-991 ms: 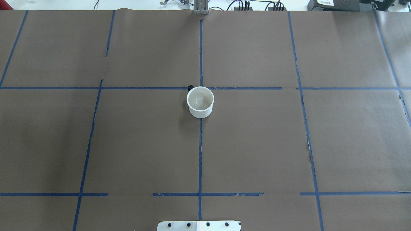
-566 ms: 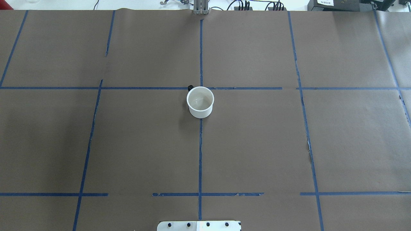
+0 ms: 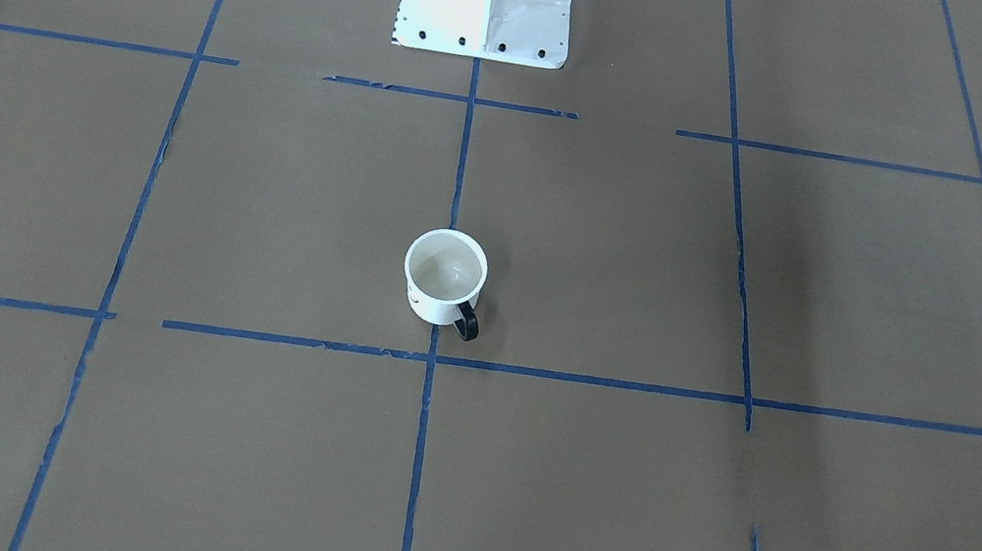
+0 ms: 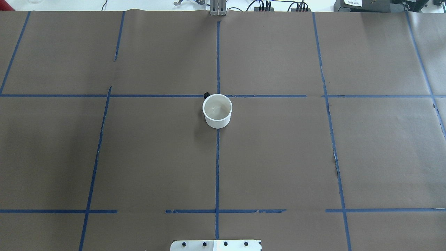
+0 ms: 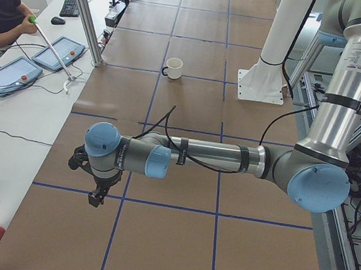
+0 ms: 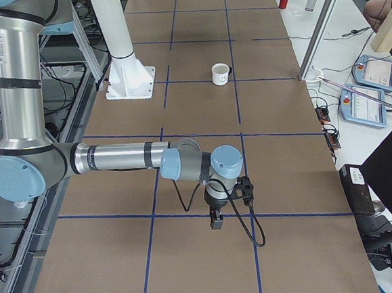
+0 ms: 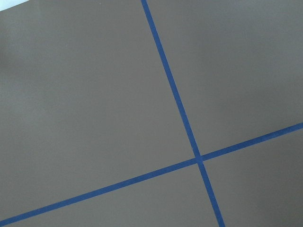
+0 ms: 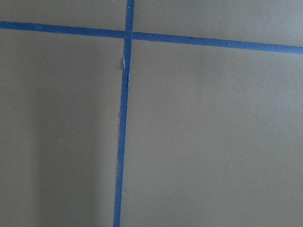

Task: Flip mug

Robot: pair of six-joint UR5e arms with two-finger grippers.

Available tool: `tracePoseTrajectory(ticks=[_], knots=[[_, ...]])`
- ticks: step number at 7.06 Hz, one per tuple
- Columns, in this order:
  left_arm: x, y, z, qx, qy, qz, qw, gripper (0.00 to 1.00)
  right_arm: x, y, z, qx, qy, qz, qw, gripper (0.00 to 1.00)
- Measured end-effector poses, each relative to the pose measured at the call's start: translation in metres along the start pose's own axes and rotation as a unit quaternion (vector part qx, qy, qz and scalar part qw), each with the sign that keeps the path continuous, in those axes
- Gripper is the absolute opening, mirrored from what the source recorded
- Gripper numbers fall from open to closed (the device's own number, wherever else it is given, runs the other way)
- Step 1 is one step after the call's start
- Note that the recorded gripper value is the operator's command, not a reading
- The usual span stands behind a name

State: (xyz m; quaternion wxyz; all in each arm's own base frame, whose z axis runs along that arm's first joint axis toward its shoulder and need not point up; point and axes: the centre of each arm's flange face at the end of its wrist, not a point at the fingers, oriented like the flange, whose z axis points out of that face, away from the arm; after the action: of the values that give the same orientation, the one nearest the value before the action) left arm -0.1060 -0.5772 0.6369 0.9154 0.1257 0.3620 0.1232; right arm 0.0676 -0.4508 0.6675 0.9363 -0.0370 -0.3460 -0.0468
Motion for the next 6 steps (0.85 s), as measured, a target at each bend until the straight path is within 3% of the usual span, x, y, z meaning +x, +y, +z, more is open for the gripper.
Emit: tracePoseTrajectory(ticks=[6], knots=[[0.0013, -0.0007, -0.0014, 0.012, -0.005, 0.011, 0.9999, 1.0, 0.0, 0.0, 0.0, 0.0, 0.0, 0.0, 1.0, 1.0]])
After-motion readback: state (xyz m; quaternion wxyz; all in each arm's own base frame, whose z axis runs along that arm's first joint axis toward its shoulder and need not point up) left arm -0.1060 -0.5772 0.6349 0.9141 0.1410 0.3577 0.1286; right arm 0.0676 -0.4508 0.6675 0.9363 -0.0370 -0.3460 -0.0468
